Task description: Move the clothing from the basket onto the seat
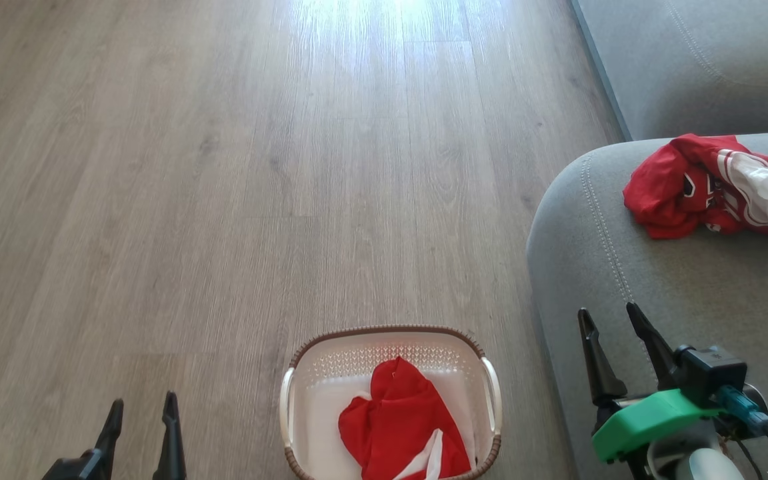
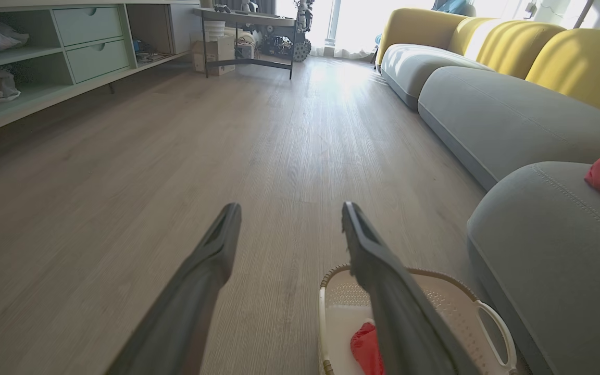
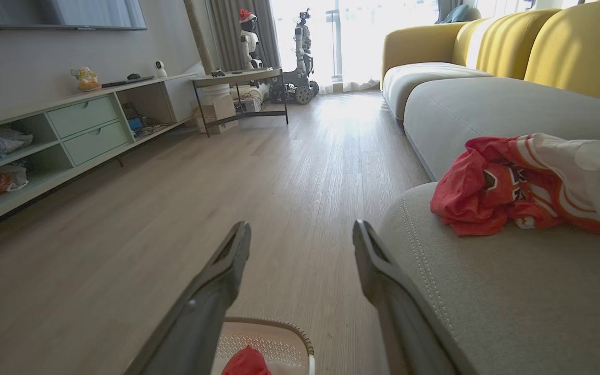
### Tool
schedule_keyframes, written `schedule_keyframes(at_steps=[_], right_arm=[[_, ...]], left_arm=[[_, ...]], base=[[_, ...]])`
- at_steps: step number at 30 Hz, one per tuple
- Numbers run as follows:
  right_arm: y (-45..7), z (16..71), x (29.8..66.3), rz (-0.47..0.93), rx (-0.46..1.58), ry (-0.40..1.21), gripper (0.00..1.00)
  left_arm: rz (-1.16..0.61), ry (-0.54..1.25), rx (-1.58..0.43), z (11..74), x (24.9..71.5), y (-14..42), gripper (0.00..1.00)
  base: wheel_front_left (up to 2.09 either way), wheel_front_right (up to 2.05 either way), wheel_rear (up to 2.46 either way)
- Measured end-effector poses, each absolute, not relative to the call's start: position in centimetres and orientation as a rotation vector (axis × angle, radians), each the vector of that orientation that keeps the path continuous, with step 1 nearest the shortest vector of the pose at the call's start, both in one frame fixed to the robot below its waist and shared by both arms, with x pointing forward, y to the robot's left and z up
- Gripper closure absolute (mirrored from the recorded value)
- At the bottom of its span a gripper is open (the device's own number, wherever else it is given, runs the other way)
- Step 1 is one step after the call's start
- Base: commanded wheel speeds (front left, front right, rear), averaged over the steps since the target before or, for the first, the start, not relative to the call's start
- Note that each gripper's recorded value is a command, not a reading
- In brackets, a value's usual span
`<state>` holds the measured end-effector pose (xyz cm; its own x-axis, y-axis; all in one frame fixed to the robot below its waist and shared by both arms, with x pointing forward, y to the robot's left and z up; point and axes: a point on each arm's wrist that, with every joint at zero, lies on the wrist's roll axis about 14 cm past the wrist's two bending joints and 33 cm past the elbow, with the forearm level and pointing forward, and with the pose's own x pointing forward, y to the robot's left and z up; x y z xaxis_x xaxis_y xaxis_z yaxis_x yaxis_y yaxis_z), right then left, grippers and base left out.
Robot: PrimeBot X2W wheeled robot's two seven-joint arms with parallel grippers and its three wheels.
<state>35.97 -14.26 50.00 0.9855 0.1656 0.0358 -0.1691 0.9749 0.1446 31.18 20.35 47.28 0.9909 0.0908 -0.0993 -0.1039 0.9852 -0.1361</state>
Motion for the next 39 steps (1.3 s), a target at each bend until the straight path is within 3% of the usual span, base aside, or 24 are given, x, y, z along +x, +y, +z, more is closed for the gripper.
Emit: schedule_keyframes(at_steps=[39], right_arm=[[-15.0,48.4,36.4,0.143,0.153,0.024,0.00]], left_arm=[[0.062,0.163,-0.118,44.9,31.5,19.9,0.00]], base=[[0.00,0.00,0.00]])
